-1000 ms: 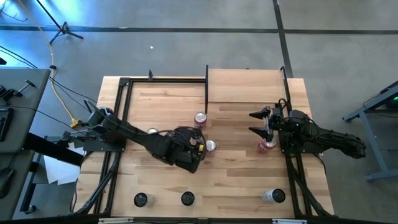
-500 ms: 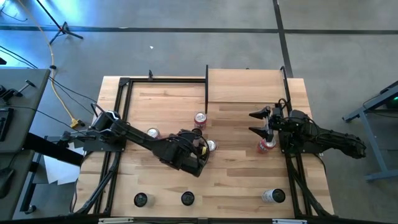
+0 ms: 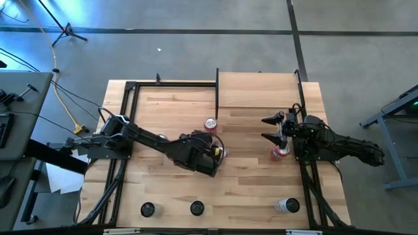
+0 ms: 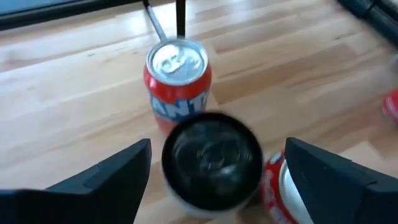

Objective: Place canned beverage on shelf
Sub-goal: Put the top the white yellow soda can on the shelf

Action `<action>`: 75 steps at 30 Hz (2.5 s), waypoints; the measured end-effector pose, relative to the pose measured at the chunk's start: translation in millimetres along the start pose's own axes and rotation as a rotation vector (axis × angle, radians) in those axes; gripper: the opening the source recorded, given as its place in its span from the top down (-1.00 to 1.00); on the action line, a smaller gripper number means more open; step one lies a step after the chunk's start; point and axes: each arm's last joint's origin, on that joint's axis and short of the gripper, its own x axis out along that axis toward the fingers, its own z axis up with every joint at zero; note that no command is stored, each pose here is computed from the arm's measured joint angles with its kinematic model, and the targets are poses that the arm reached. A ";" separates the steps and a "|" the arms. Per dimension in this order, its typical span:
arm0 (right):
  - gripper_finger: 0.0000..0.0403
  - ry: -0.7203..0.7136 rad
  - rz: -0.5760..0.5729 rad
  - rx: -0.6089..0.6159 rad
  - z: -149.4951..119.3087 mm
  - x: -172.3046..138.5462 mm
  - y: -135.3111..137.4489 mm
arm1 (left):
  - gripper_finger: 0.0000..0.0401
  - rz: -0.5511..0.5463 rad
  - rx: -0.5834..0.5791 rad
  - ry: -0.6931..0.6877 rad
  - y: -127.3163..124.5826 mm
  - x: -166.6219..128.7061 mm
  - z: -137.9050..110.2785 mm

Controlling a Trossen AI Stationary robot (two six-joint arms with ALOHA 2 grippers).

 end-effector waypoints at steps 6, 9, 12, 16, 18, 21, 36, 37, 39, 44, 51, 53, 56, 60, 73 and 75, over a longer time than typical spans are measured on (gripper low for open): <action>-0.98 0.000 0.000 0.000 0.0 0.0 0.0 | -0.73 0.038 -0.012 0.052 -1.3 17.8 -3.3; -0.98 -0.001 0.000 0.000 0.0 0.0 0.0 | -0.73 0.049 -0.044 0.103 -3.2 25.9 -8.3; -0.98 0.004 -0.001 0.000 -0.3 0.3 -0.2 | -0.72 0.053 -0.077 0.112 -3.5 26.8 -10.2; -0.98 0.008 -0.003 0.001 -0.6 0.5 -0.3 | -0.61 0.059 -0.105 0.115 -3.0 26.2 -10.8; -0.98 0.008 -0.003 0.001 -0.6 0.5 -0.3 | -0.50 0.058 -0.110 0.121 -3.1 26.7 -10.4; -0.98 0.008 -0.003 0.001 -0.6 0.5 -0.3 | -0.28 0.053 -0.119 0.136 -3.7 28.3 -9.2; -0.98 0.008 -0.003 0.001 -0.6 0.5 -0.3 | -0.07 0.026 -0.124 0.178 -9.6 13.3 2.3; -0.98 0.008 -0.003 0.001 -0.6 0.5 -0.4 | -0.07 0.031 -0.119 0.177 -9.4 11.2 5.1; -0.98 0.008 -0.003 0.001 -0.6 0.5 -0.3 | -0.07 0.033 -0.101 0.171 -9.9 5.5 11.7; -0.98 0.008 -0.003 0.001 -0.6 0.5 -0.3 | -0.07 0.012 -0.028 0.164 -13.0 -13.7 34.6; -0.98 0.008 -0.003 0.001 -0.6 0.5 -0.4 | -0.07 -0.065 0.055 0.134 -16.0 -39.2 79.2; -0.98 0.008 -0.003 0.001 -0.6 0.5 -0.4 | -0.07 -0.095 0.077 0.119 -16.3 -43.9 92.1; -0.98 0.008 -0.003 0.001 -0.6 0.5 -0.3 | -0.07 -0.126 0.121 0.094 -15.8 -47.1 109.1; -0.98 0.008 -0.003 0.001 -0.5 0.5 -0.3 | -0.07 -0.153 0.188 0.051 -15.1 -39.1 130.8; -0.98 0.008 -0.003 0.001 -0.6 0.5 -0.4 | -0.07 -0.197 0.291 0.005 1.4 15.7 192.6; -0.98 0.008 -0.003 0.001 -0.6 0.5 -0.3 | -0.07 -0.195 0.292 -0.004 5.3 22.7 200.5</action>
